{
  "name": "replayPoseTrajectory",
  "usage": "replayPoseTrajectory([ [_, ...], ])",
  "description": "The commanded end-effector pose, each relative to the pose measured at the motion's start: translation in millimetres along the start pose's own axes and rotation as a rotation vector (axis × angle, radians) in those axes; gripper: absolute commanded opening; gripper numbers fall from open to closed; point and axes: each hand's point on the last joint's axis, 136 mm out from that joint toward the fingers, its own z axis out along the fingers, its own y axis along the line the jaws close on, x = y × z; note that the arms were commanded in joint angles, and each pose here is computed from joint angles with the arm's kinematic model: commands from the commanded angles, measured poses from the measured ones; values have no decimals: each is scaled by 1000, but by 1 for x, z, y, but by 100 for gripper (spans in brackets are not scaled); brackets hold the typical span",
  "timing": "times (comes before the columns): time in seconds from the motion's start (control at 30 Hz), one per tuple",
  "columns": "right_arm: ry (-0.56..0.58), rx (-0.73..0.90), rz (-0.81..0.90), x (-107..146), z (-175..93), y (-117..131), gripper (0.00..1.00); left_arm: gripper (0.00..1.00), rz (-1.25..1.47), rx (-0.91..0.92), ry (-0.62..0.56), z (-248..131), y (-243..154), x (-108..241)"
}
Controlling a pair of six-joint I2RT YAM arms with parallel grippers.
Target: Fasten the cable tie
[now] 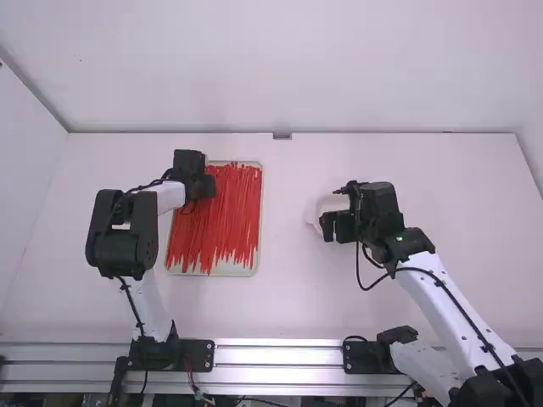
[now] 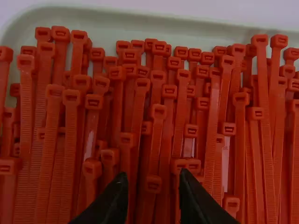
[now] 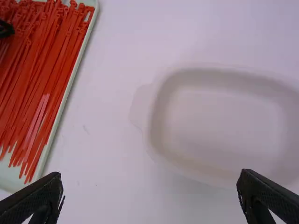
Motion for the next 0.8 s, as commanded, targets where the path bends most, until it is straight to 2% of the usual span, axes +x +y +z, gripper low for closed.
replayPoseTrajectory([
  [0.0, -46, -14, -10, -16, -10, 5, 99, 27, 12, 9, 19, 4, -3, 8],
  [0.23, -45, -13, -10, -16, -10, 5, 99, 24, 25, -16, 12, 4, 1, 6],
  [0.77, -43, -13, -10, -15, -10, 5, 99, 27, 70, -10, -21, 5, 0, 0],
])
